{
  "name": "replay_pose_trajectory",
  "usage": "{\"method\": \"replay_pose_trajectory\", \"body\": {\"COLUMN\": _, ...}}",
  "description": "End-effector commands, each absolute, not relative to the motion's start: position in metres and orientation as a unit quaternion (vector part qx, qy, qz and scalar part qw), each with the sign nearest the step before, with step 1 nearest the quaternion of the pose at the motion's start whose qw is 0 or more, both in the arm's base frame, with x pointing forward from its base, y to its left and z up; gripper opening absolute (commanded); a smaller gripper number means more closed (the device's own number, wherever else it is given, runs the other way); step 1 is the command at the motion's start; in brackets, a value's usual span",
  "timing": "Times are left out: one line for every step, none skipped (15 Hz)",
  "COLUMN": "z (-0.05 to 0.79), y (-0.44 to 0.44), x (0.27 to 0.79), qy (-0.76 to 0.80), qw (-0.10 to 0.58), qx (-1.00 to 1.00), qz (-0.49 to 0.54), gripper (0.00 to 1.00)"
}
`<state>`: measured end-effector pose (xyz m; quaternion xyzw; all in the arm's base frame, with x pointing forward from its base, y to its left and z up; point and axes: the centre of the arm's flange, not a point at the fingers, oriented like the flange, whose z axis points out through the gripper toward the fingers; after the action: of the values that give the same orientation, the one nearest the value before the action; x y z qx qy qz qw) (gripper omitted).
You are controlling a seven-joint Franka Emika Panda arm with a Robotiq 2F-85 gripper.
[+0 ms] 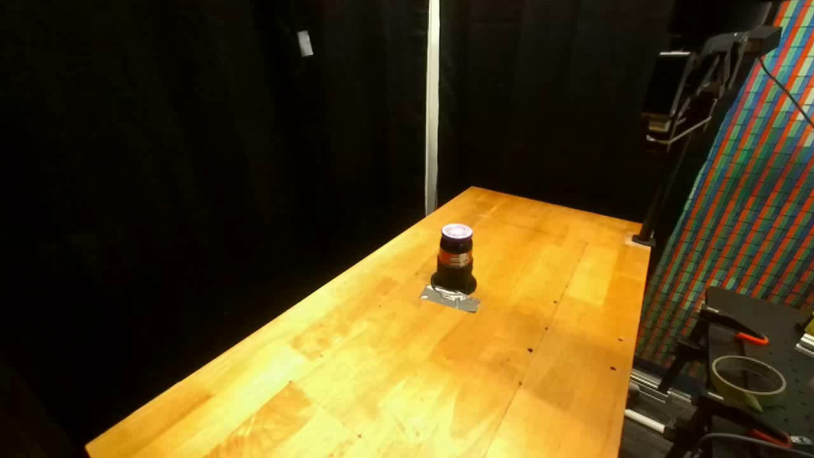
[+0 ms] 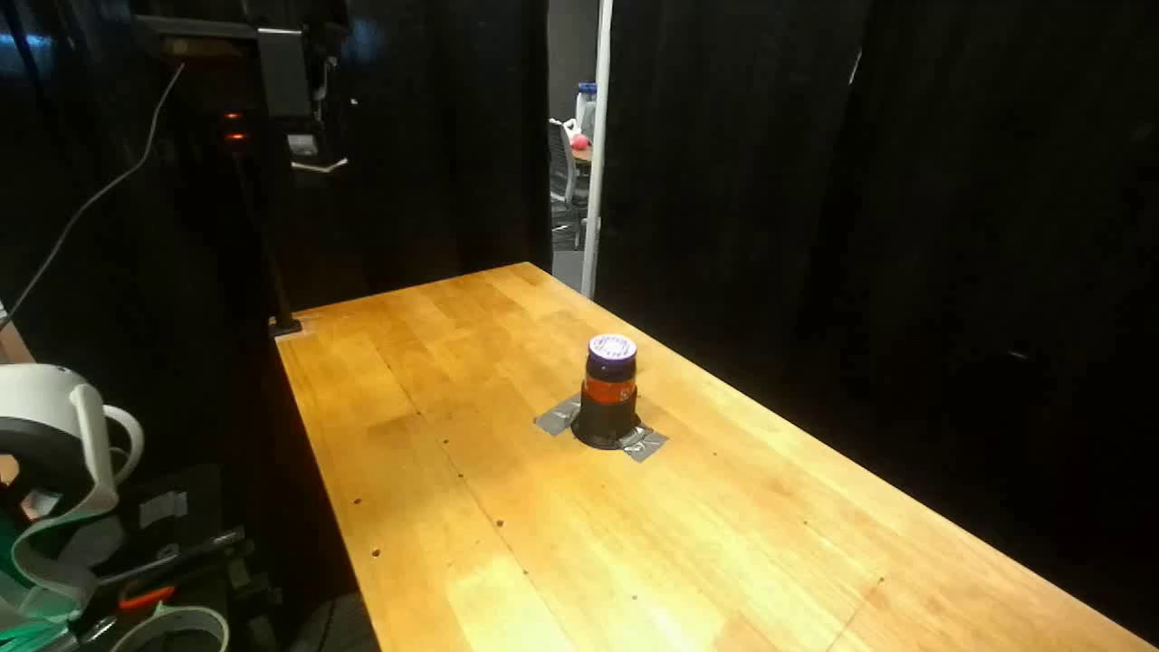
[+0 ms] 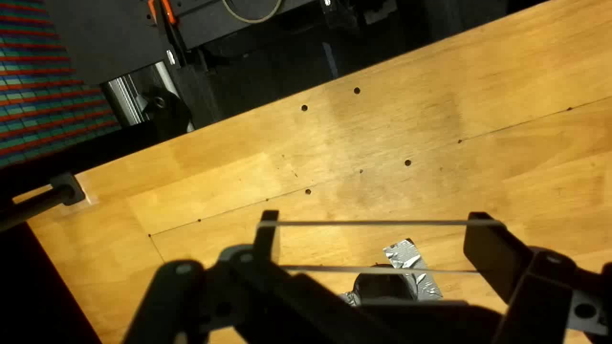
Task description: Put the rubber band on the cup
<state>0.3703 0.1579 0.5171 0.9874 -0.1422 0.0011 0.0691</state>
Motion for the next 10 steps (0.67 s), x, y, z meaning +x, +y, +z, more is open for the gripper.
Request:
{"method": "replay_pose_trajectory", "body": {"z": 0.519, "y": 0.158, "x": 0.371, "qy": -0.142, "qw": 0.068, "qx": 0.987, "qz": 0.003, "gripper": 1.0}}
{"method": "replay_pose_trajectory", "body": {"z": 0.52, "y": 0.159, "x": 0.371, "qy": -0.142, "qw": 0.068, "qx": 0.988, "qz": 0.005, "gripper": 1.0}}
{"method": "replay_pose_trajectory", "body": {"z": 0.522, "y": 0.159, "x": 0.37, "qy": -0.142, "qw": 0.067, "qx": 0.988, "qz": 0.006, "gripper": 1.0}}
{"method": "replay_pose_trajectory", "body": {"z": 0.523, "y": 0.159, "x": 0.37, "qy": -0.142, "qw": 0.067, "qx": 0.988, "qz": 0.007, "gripper": 1.0}}
{"method": "replay_pose_trajectory", "body": {"z": 0.523, "y": 0.159, "x": 0.37, "qy": -0.142, "qw": 0.067, "qx": 0.988, "qz": 0.007, "gripper": 1.0}}
{"method": "replay_pose_trajectory", "body": {"z": 0.523, "y": 0.159, "x": 0.37, "qy": -0.142, "qw": 0.067, "qx": 0.988, "qz": 0.007, "gripper": 1.0}}
{"method": "replay_pose_trajectory", "body": {"z": 0.523, "y": 0.158, "x": 0.383, "qy": -0.132, "qw": 0.058, "qx": 0.99, "qz": 0.0, "gripper": 1.0}}
{"method": "replay_pose_trajectory", "body": {"z": 0.524, "y": 0.157, "x": 0.398, "qy": -0.122, "qw": 0.055, "qx": 0.991, "qz": -0.008, "gripper": 1.0}}
{"method": "replay_pose_trajectory", "body": {"z": 0.526, "y": 0.155, "x": 0.418, "qy": -0.104, "qw": 0.044, "qx": 0.993, "qz": -0.018, "gripper": 1.0}}
{"method": "replay_pose_trajectory", "body": {"z": 0.53, "y": 0.153, "x": 0.447, "qy": -0.088, "qw": 0.035, "qx": 0.995, "qz": -0.018, "gripper": 1.0}}
